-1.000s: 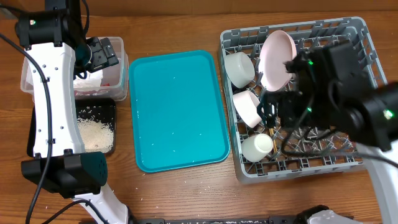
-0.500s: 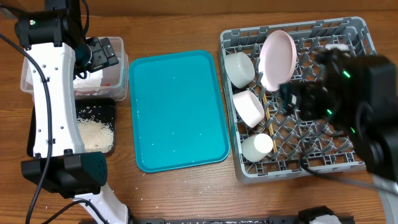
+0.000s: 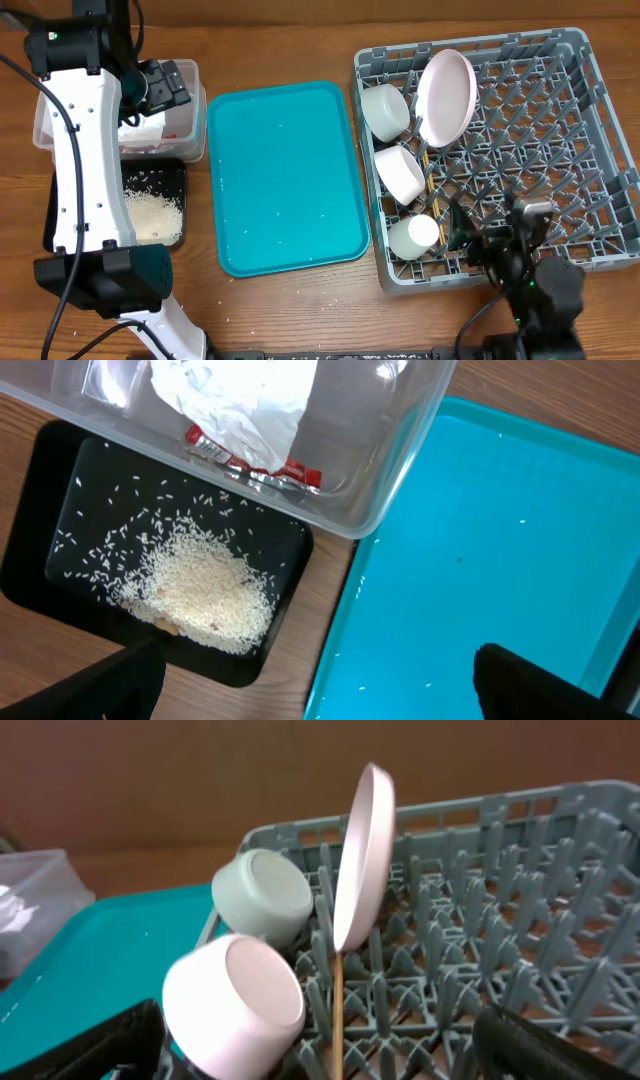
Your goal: Sort waste into correct bins and load items into the dishwasher
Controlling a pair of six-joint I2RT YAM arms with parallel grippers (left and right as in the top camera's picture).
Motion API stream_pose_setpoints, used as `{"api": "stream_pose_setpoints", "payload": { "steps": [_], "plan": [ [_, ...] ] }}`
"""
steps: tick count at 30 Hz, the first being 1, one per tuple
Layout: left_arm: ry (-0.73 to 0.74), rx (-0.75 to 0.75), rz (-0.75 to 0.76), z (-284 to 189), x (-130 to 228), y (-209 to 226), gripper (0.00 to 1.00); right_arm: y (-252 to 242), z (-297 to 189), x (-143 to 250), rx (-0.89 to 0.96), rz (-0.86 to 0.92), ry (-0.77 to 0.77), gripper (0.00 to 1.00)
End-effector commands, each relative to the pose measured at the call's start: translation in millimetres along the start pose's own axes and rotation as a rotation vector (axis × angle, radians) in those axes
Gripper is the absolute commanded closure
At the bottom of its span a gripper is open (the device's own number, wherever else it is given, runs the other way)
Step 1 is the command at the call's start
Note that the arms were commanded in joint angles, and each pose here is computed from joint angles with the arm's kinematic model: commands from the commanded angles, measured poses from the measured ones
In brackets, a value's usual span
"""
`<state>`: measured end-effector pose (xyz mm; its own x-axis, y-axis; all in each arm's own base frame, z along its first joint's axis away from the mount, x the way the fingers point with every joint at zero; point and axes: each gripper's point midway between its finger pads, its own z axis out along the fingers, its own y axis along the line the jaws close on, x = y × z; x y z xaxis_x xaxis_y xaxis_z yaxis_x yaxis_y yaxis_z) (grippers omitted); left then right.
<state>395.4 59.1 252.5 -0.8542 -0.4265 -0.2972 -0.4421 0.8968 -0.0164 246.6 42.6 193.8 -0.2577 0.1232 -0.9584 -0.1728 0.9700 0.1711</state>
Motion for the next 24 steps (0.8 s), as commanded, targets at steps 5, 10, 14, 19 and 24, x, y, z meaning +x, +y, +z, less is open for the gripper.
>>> {"api": "stream_pose_setpoints", "payload": {
  "steps": [5,10,14,19,24],
  "plan": [
    [-0.035,0.016,0.019,-13.1,-1.4,-2.5,0.00,-2.1,4.5,30.2,-0.033,-0.013,-0.106,0.00],
    [-0.035,0.016,0.019,-13.1,-1.4,-2.5,0.00,-1.6,2.4,28.3,-0.041,-0.021,-0.163,0.00],
    [-0.035,0.016,0.019,-13.1,-1.4,-2.5,0.00,-0.1,0.6,20.9,-0.050,-0.029,-0.219,0.00],
    [-0.035,0.016,0.019,-13.1,-1.4,-2.5,0.00,-0.3,0.6,21.0,-0.049,-0.029,-0.218,0.00],
    [-0.035,0.016,0.019,-13.1,-1.4,-2.5,0.00,-0.3,0.7,21.1,-0.049,-0.029,-0.217,0.00]
  ]
}}
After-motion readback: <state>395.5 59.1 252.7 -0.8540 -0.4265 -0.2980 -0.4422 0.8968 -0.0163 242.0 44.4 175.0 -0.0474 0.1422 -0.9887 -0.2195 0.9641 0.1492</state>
